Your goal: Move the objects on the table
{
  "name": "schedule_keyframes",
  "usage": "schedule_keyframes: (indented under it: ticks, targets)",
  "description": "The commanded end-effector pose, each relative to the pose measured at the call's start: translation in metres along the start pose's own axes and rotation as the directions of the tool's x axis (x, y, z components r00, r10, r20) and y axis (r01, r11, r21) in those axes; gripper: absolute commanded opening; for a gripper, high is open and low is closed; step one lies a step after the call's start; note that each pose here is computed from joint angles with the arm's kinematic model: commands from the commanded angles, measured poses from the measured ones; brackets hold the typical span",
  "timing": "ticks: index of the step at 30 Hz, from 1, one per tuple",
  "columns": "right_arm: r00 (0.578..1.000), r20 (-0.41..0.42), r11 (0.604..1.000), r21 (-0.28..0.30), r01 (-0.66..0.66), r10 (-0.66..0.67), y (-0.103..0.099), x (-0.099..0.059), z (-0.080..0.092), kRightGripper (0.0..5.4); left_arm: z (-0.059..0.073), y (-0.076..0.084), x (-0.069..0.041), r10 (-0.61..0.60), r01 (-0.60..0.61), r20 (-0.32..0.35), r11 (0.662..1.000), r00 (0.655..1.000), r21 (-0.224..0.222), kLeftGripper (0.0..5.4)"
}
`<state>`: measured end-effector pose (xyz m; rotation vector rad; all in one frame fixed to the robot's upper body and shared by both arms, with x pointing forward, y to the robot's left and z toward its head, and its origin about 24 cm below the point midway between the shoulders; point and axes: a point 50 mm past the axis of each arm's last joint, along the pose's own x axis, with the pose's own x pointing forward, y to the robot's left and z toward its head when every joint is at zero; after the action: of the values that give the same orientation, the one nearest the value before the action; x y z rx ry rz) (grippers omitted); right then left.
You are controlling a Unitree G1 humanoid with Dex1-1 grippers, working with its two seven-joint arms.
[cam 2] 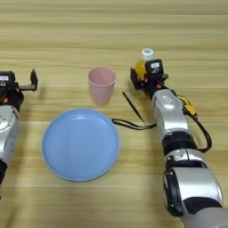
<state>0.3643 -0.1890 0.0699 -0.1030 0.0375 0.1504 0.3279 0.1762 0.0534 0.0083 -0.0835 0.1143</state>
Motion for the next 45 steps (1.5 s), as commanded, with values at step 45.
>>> schedule_keyframes:
  ticks: [45]
  targets:
    - [0.941,0.339,1.000,0.028,0.004,-0.013,-0.002,-0.019,0.058,5.35,0.001,-0.001,0.001,-0.003,0.003,-0.004,1.000,1.000,0.007,5.40]
